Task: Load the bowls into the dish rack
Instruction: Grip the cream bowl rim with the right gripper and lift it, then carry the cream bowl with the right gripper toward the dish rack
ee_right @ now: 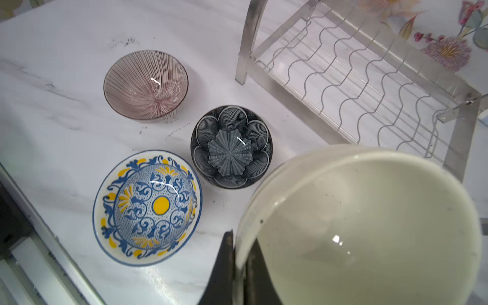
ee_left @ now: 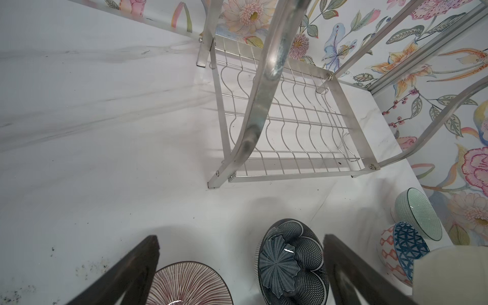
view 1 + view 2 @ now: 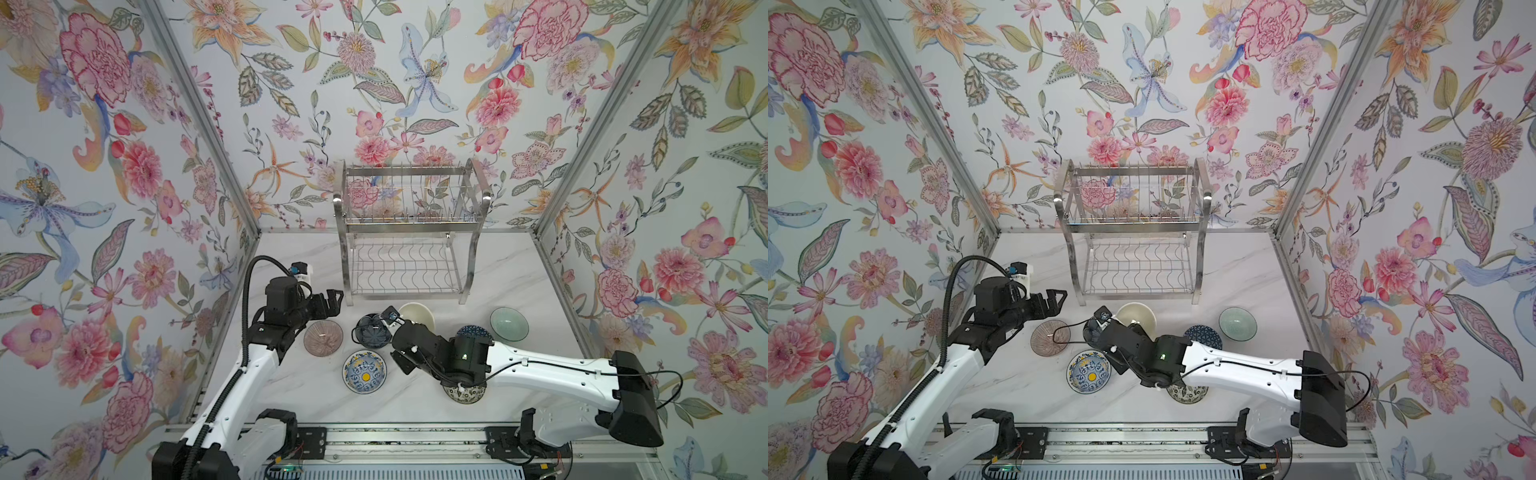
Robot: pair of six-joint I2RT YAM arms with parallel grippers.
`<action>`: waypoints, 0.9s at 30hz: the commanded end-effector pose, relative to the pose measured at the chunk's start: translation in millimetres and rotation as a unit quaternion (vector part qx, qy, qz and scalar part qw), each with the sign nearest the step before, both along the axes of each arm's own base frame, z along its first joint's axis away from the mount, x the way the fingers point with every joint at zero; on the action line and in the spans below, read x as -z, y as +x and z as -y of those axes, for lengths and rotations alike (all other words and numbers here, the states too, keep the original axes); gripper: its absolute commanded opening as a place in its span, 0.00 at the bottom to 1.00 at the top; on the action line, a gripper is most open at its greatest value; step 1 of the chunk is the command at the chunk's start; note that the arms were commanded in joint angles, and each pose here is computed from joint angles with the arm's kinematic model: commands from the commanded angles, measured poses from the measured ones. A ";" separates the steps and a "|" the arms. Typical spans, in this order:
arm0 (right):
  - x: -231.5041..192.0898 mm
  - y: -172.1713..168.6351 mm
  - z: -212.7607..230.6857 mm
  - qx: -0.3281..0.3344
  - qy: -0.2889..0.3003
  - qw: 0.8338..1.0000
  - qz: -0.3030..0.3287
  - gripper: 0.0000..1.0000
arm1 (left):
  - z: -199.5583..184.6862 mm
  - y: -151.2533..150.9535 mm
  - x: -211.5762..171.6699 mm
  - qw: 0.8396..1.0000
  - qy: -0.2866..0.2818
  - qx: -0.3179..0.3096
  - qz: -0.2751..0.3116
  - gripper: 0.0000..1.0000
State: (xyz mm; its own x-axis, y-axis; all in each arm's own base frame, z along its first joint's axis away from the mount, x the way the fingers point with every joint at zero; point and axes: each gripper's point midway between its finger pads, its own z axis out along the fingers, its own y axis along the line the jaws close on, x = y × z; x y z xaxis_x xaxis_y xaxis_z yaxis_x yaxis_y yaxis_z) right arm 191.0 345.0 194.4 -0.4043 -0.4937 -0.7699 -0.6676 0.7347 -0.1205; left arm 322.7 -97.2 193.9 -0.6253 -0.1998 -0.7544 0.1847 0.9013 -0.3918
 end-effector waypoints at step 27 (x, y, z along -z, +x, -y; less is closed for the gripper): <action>-69.7 155.1 -20.0 0.146 0.503 0.848 0.084 0.09 | 24.3 -4.5 -4.8 0.999 -0.023 0.039 0.000 0.99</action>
